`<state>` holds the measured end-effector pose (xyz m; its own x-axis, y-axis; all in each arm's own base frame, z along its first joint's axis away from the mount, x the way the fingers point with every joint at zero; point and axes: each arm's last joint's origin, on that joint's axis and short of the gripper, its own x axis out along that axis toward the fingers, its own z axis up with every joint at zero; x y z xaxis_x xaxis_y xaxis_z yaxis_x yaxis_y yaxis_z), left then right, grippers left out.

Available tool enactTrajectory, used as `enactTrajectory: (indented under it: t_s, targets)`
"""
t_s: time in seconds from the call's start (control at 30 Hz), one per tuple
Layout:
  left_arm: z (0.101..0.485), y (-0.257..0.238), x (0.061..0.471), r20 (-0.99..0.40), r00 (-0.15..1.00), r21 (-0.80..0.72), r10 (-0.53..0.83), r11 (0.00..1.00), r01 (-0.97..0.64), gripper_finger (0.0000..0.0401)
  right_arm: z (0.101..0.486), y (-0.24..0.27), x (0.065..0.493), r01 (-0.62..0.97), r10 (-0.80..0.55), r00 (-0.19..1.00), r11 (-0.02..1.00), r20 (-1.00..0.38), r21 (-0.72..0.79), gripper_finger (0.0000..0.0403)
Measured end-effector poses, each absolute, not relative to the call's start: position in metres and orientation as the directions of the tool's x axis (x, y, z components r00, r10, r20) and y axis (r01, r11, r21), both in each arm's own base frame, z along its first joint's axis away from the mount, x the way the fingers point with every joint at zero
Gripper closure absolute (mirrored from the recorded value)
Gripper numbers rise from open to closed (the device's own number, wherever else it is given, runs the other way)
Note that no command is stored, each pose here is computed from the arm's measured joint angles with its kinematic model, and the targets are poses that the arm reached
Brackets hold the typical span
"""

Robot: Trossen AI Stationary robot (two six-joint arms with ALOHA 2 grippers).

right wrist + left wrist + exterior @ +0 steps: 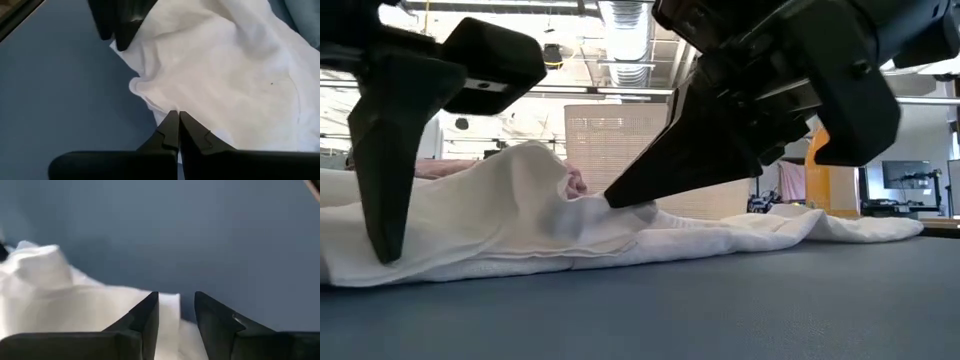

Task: Fold Laundry from Bin
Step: Fold the white shirt

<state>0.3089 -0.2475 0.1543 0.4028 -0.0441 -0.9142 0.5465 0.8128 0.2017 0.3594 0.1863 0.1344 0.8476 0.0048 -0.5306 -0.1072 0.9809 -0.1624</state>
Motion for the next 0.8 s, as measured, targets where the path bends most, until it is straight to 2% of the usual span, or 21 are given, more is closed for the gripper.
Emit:
enactTrajectory:
  t_s: [0.3, 0.53, 0.8]
  targets:
    - [0.1566, -0.2479, 0.3112, -0.925, 0.38, 0.203, -0.02, 0.818, 0.538, 0.0331, 0.1342, 0.1868, 0.359, -0.11, 0.006, 0.846, 0.98, -0.532, -0.163, 0.0381]
    - [0.155, -0.2449, 0.3125, -0.934, 0.355, 0.164, -0.044, 0.829, 0.535, 0.0392, 0.1346, 0.187, 0.3592, -0.109, 0.007, 0.848, 0.981, -0.529, -0.162, 0.0381]
    - [0.1596, -0.2515, 0.3148, -0.905, 0.424, 0.223, -0.037, 0.807, 0.547, 0.0401, 0.1347, 0.1873, 0.3591, -0.11, 0.008, 0.849, 0.981, -0.528, -0.162, 0.0381]
